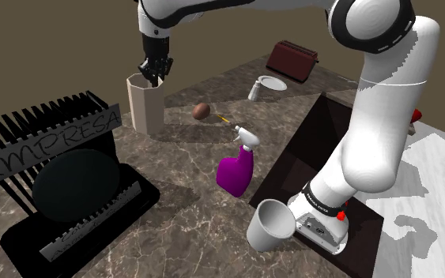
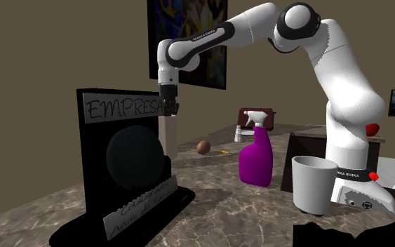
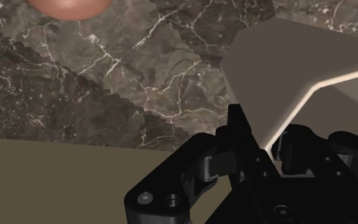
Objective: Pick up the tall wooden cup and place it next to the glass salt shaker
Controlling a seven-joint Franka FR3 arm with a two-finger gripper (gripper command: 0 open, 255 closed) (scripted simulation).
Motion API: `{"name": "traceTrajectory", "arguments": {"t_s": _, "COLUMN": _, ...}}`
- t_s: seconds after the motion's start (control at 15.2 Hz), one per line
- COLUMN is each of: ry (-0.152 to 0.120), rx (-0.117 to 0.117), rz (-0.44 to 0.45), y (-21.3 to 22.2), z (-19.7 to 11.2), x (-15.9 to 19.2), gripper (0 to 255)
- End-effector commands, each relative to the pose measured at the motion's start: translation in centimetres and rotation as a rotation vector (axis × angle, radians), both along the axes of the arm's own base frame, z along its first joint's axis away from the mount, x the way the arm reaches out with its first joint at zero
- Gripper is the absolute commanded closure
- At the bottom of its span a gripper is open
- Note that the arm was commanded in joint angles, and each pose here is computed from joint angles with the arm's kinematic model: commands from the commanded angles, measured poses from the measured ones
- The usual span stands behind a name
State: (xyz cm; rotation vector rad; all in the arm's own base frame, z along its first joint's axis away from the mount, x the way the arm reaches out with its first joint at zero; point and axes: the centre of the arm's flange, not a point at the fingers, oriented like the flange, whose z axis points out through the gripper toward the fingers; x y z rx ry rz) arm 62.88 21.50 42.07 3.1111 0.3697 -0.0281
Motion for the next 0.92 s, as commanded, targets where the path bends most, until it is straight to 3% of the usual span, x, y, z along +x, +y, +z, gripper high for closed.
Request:
{"name": "traceTrajectory", "arguments": {"t_s": 0.0, "ry": -0.001, "rx": 0.0, "rz": 0.0, "y": 0.0, "z": 1.1, "x": 0.0, "gripper": 255}}
{"name": "traceTrajectory", "arguments": {"t_s": 0.86, "ry": -0.001, "rx": 0.0, "rz": 0.0, "y": 0.0, "z": 7.9, "x": 0.0, "gripper": 255}}
